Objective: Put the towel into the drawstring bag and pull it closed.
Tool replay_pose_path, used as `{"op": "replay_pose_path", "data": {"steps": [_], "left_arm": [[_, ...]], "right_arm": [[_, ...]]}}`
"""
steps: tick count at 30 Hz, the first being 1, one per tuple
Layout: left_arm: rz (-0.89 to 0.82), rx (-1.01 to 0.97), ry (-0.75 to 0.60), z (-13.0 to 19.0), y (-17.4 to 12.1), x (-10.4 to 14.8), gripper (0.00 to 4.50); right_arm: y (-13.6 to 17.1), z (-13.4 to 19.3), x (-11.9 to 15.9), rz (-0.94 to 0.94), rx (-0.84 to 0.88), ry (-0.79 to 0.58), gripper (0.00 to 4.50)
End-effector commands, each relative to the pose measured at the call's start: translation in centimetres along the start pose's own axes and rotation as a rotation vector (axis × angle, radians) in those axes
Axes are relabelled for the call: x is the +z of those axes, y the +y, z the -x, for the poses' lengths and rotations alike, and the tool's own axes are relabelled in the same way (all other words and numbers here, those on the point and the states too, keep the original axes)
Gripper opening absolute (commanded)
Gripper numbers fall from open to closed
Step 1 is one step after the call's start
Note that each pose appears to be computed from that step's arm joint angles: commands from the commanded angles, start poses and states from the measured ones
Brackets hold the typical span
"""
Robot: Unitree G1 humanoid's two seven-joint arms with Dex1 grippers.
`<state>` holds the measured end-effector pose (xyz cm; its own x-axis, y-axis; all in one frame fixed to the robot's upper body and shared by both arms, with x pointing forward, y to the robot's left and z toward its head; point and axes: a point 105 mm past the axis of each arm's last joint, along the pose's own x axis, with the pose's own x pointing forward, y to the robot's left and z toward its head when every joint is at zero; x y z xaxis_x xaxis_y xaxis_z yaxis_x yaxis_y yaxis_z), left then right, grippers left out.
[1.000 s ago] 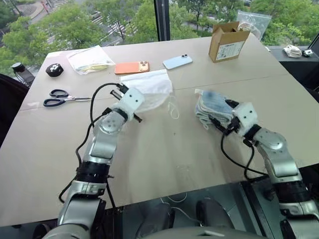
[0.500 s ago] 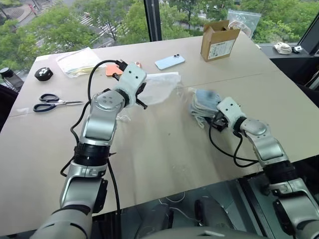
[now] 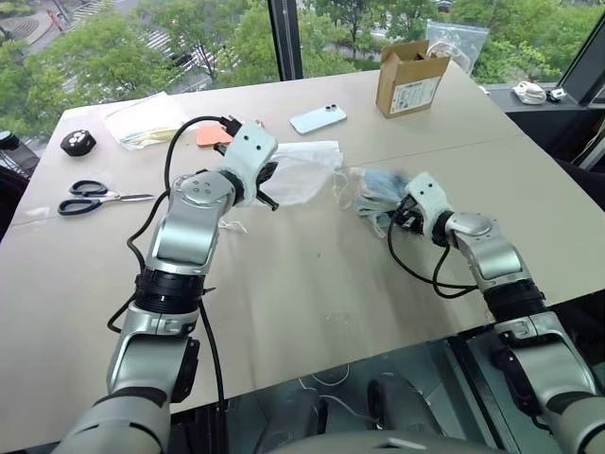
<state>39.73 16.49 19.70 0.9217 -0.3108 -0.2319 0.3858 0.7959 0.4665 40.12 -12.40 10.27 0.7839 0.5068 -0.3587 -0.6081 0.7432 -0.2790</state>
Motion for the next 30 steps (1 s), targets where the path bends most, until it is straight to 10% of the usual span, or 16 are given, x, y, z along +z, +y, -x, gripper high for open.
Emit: {"op": "replay_pose_path", "data": {"steps": [1, 14, 30], "left_arm": [[0.039, 0.021, -0.050, 0.4, 0.6, 1.8, 0.00], [0.204, -0.062, 0.009, -0.8, -0.5, 0.4, 0.00], [0.292, -0.273, -0.048, -0.6, -3.5, 2.4, 0.00]], "right_arm": [[0.2, 0.1, -1.0, -0.031, 0.002, 0.015, 0.02], [4.3, 8.8, 9.8, -0.114, 0.306, -0.551, 0.02], [7.1, 3.8, 7.9, 0.242, 0.176, -0.300, 0.02]]}}
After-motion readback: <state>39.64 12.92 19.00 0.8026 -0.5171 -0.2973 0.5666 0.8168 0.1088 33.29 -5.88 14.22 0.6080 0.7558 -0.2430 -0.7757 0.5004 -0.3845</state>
